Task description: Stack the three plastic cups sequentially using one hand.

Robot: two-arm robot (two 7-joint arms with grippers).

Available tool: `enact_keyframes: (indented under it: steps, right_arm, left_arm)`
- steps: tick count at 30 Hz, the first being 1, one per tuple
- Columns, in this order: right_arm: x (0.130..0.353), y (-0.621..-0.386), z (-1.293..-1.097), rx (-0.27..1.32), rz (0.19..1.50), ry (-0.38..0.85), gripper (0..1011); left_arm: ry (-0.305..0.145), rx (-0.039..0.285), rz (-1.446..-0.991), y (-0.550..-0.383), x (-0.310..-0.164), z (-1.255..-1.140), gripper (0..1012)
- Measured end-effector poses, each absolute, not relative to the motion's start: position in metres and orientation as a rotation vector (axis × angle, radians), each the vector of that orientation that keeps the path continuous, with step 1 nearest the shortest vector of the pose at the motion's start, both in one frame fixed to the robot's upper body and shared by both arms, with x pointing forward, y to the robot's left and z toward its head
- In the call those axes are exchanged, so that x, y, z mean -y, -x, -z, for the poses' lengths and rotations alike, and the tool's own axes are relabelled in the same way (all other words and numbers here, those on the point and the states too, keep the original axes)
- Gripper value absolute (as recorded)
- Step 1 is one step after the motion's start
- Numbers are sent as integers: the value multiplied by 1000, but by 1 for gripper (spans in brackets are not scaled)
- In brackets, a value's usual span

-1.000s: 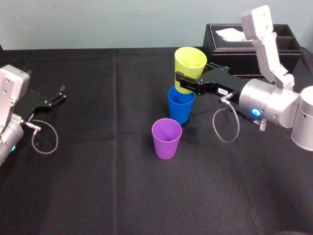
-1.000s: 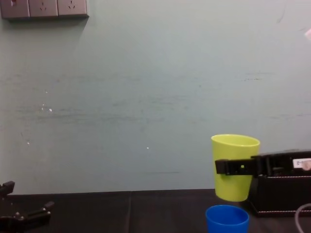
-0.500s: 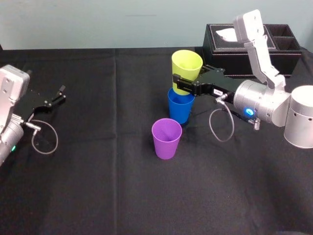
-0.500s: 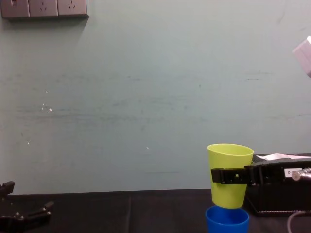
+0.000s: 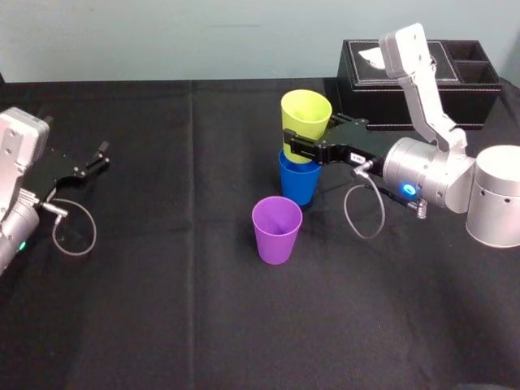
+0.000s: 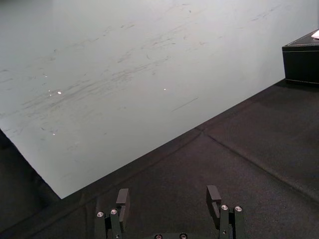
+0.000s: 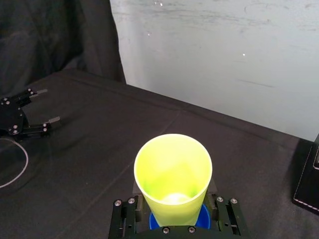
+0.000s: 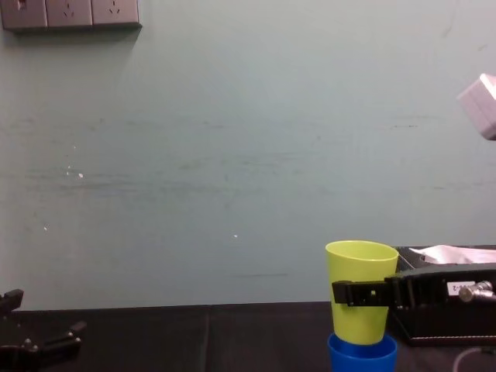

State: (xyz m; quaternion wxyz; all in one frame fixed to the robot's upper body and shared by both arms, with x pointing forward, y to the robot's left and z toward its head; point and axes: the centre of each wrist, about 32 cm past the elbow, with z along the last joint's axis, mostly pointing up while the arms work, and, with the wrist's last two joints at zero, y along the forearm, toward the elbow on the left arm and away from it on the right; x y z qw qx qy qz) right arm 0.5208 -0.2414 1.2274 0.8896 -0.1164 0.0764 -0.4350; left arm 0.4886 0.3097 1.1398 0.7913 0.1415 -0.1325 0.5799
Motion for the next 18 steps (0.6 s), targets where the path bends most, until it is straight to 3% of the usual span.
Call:
enact_keyframes:
  steps: [18]
  right_arm:
    - [242,-522,-1219,-170,907,254,721]
  left_arm:
    - [-304,285,-1248,-489,-310,-1140,1010]
